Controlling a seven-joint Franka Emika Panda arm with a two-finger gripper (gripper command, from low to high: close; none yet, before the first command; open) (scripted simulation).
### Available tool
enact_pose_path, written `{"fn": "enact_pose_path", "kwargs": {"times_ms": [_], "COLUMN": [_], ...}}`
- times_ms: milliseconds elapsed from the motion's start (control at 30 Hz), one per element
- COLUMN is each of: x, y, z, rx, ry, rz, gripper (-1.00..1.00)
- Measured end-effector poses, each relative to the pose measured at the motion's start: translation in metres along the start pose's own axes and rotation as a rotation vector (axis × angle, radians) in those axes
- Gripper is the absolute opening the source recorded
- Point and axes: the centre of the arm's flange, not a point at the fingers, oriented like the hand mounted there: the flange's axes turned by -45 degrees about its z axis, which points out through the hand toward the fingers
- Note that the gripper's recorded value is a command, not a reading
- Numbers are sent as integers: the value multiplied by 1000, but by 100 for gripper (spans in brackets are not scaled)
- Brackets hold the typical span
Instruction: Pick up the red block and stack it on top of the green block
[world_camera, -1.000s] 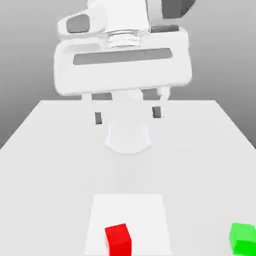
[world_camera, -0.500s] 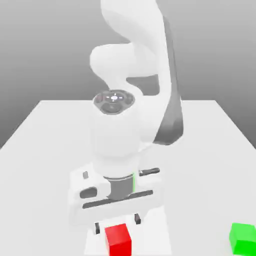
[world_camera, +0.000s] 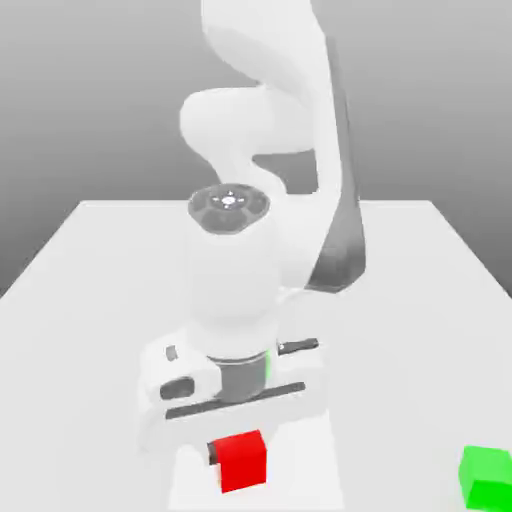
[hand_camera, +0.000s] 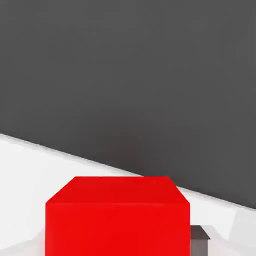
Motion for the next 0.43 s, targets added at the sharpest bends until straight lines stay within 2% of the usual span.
{"fn": "enact_pose_path", "kwargs": {"times_ms": [200, 300, 333, 433], "x": [62, 83, 86, 86], "y": [-137, -204, -213, -213], "z": [-17, 15, 26, 26], "rx": [1, -3, -4, -4], "ry": [-2, -2, -2, -2], "rz": [-501, -732, -764, -764], "gripper": [-100, -100, 100, 100]}}
